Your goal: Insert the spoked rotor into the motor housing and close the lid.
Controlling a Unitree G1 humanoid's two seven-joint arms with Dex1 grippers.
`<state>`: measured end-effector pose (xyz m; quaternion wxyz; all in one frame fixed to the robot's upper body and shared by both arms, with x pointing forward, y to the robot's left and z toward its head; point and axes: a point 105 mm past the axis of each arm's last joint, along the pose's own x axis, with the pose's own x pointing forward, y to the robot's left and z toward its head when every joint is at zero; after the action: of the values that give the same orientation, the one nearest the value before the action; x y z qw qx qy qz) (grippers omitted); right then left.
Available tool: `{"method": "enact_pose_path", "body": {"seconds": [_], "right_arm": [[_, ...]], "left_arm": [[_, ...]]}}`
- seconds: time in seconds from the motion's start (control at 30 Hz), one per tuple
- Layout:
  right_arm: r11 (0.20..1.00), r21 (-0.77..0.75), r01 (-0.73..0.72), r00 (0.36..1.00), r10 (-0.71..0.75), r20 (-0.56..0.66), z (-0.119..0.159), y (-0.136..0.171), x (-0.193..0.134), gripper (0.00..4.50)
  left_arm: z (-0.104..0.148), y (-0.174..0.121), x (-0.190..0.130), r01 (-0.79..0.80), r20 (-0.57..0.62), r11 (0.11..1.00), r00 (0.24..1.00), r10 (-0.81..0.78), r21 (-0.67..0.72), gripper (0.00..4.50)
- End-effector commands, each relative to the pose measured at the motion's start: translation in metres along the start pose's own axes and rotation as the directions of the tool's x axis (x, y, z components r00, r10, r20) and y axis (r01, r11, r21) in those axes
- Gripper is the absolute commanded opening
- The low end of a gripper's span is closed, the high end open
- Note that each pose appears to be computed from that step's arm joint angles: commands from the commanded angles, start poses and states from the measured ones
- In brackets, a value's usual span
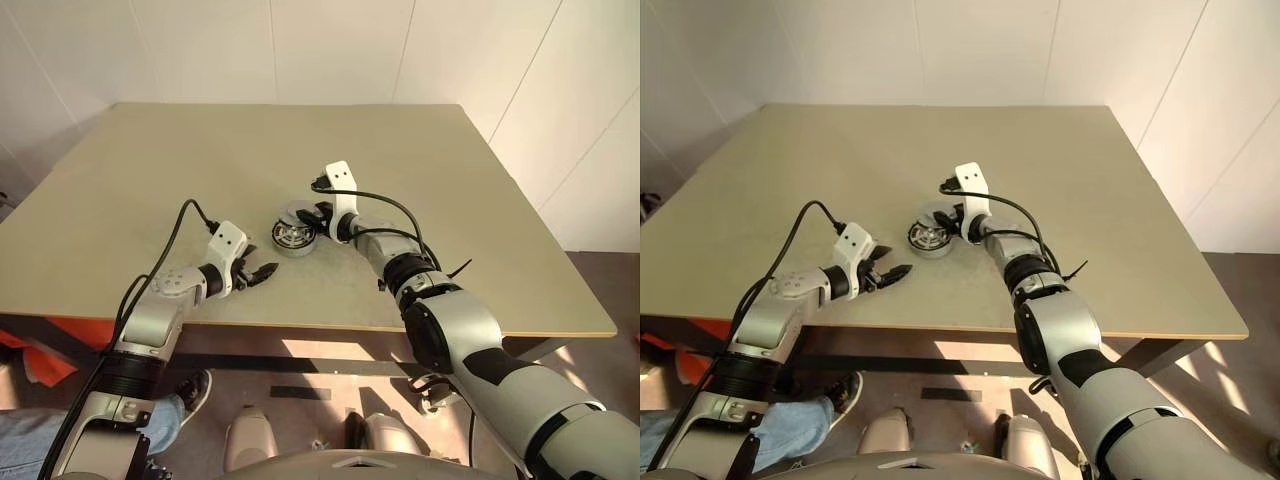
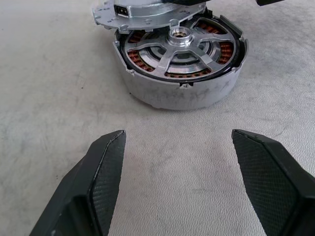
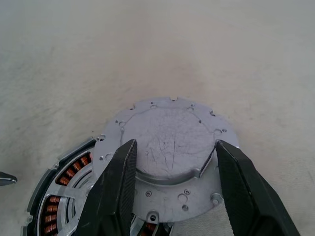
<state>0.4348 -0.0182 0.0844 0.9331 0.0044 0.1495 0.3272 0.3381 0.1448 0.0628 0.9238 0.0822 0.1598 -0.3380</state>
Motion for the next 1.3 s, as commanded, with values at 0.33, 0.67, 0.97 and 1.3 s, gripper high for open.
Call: {"method": "enact_pose_path", "body": {"seconds": [0.33,0.67,0.97,1.3], "right_arm": [[0.999,-0.016,-0.042,0.997,0.043,0.07,0.024,0.004,0.0,2.96],[0.996,-0.022,-0.091,0.996,0.091,0.015,0.016,0.018,0.005,3.37],[0.993,-0.037,-0.113,0.988,0.116,0.106,0.043,0.016,0.001,4.48],[0.994,-0.055,-0.099,0.991,0.103,0.085,0.036,0.01,-0.002,4.48]], "left_arm": [[0.014,0.005,-0.003,-0.02,0.047,0.999,0.999,0.019,0.024,3.65],[0.015,0.005,-0.003,-0.022,0.05,0.999,0.999,0.021,0.026,3.65],[0.014,0.008,-0.007,-0.039,0.054,0.999,0.998,0.038,0.015,3.65],[0.019,0.009,-0.001,-0.027,0.059,0.999,0.998,0.026,0.025,3.65]]}}
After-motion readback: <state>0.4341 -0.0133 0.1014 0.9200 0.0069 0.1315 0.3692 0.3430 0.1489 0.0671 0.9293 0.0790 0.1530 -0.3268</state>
